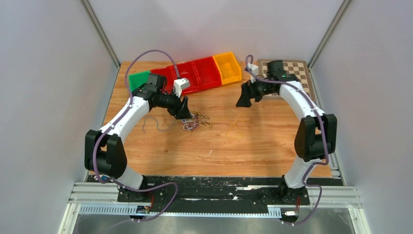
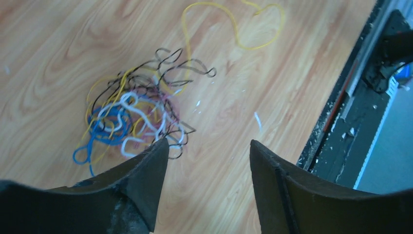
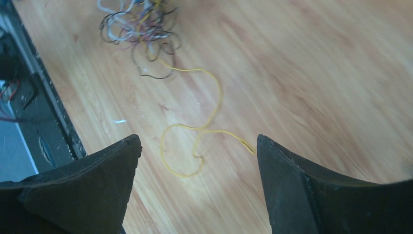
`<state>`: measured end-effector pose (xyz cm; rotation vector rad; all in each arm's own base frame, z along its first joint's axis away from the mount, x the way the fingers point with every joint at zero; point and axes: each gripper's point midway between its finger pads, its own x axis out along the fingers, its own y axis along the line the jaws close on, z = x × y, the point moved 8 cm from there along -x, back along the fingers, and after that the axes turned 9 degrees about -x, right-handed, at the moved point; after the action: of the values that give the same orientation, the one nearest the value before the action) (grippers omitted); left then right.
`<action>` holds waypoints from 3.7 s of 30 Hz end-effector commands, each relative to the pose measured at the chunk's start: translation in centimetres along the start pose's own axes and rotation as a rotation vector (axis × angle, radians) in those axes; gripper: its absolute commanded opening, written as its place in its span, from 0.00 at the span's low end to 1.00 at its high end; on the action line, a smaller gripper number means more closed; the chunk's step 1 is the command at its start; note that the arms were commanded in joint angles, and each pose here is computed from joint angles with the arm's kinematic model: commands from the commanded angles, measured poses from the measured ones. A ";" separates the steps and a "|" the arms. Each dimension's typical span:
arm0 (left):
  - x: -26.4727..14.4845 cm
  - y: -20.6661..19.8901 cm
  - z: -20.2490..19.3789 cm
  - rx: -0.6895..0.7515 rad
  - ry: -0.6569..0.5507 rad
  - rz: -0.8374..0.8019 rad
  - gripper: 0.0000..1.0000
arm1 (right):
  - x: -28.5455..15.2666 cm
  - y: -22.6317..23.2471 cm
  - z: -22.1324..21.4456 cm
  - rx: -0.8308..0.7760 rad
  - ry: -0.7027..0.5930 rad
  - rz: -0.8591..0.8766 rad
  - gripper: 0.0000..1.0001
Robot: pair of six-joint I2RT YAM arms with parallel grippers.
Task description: Untangle the cables
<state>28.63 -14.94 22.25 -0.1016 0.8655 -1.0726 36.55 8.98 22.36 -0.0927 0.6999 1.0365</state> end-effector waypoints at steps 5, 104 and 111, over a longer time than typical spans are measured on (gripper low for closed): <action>1.7 5.0 -2.0 -0.264 -0.040 0.100 0.56 | 10.4 4.5 1.9 -0.128 0.048 0.113 0.80; -5.5 -13.3 6.3 -0.156 -0.336 -0.431 0.00 | 5.7 18.8 7.7 -0.400 -0.381 0.262 0.79; -7.2 -13.0 6.1 -0.126 -0.353 -0.373 0.00 | 7.2 18.4 4.6 -0.403 -0.295 0.261 0.00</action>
<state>22.55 -18.95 33.78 -0.6134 0.7009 -1.2566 25.75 26.32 26.85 -0.1579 0.2591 1.4445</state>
